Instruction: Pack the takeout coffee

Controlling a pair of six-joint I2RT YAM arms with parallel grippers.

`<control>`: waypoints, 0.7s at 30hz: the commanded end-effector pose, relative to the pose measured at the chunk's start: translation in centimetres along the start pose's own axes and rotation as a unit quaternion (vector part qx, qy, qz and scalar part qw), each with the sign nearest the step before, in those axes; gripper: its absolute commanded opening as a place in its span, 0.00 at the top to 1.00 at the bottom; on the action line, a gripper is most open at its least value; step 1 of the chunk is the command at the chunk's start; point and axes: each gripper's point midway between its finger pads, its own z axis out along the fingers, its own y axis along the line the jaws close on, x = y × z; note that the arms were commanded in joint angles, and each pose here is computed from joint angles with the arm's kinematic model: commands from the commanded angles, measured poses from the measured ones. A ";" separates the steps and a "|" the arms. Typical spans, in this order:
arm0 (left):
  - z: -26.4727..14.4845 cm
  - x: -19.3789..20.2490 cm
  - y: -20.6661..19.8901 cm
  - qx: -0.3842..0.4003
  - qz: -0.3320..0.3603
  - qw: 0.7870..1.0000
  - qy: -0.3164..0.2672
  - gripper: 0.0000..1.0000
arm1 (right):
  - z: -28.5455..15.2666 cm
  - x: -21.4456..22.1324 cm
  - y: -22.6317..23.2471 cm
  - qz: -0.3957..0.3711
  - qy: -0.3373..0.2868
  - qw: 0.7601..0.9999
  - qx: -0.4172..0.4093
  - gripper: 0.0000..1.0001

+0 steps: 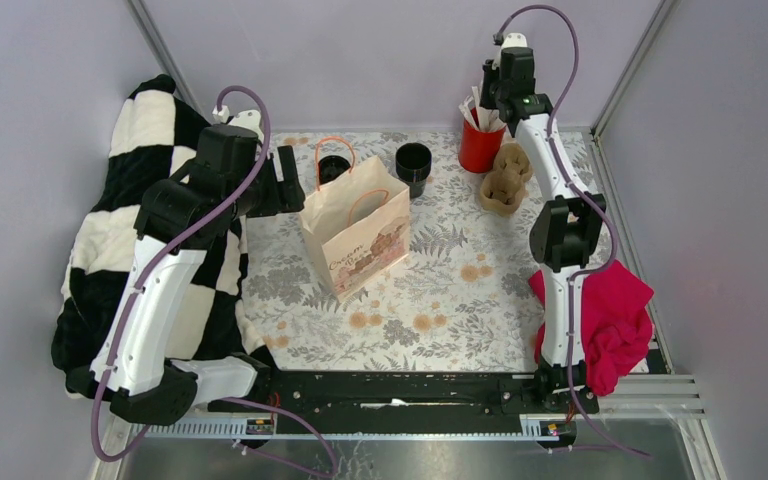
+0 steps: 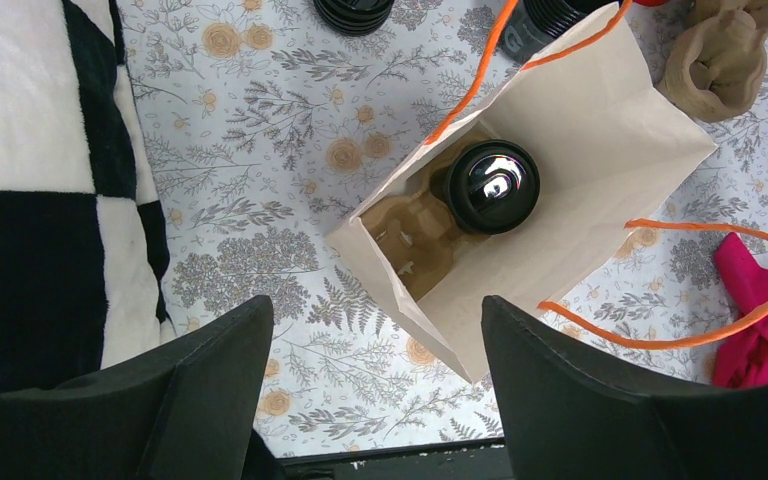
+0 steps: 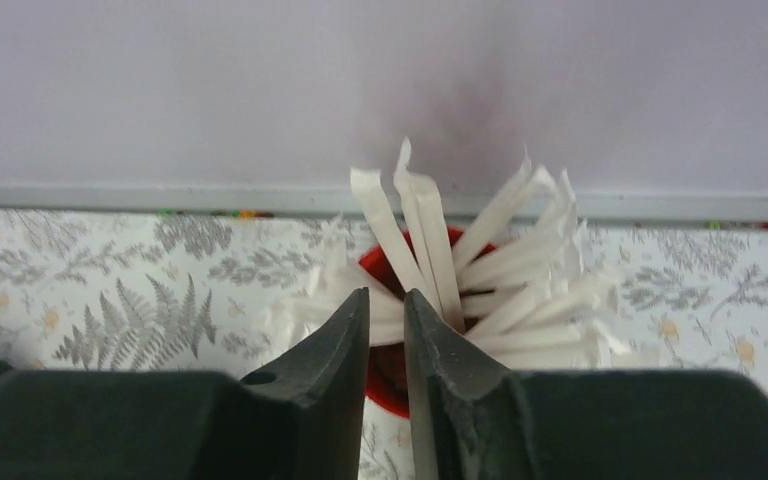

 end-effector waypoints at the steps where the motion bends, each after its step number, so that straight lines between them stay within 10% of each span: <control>1: -0.9 -0.9 0.1 0.003 0.004 1.000 -0.021 0.19 | 0.8 -4.5 1.3 -0.010 -0.084 0.996 -0.025 0.71; 15: -0.2 -0.7 0.1 -0.003 0.001 1.000 -0.012 0.18 | -1.4 -4.4 3.8 0.006 -0.073 0.992 -0.098 0.48; 21: 0.1 -0.6 -0.3 0.009 0.005 1.000 -0.007 0.18 | -1.8 -3.0 4.8 -0.015 -0.037 0.990 -0.134 0.54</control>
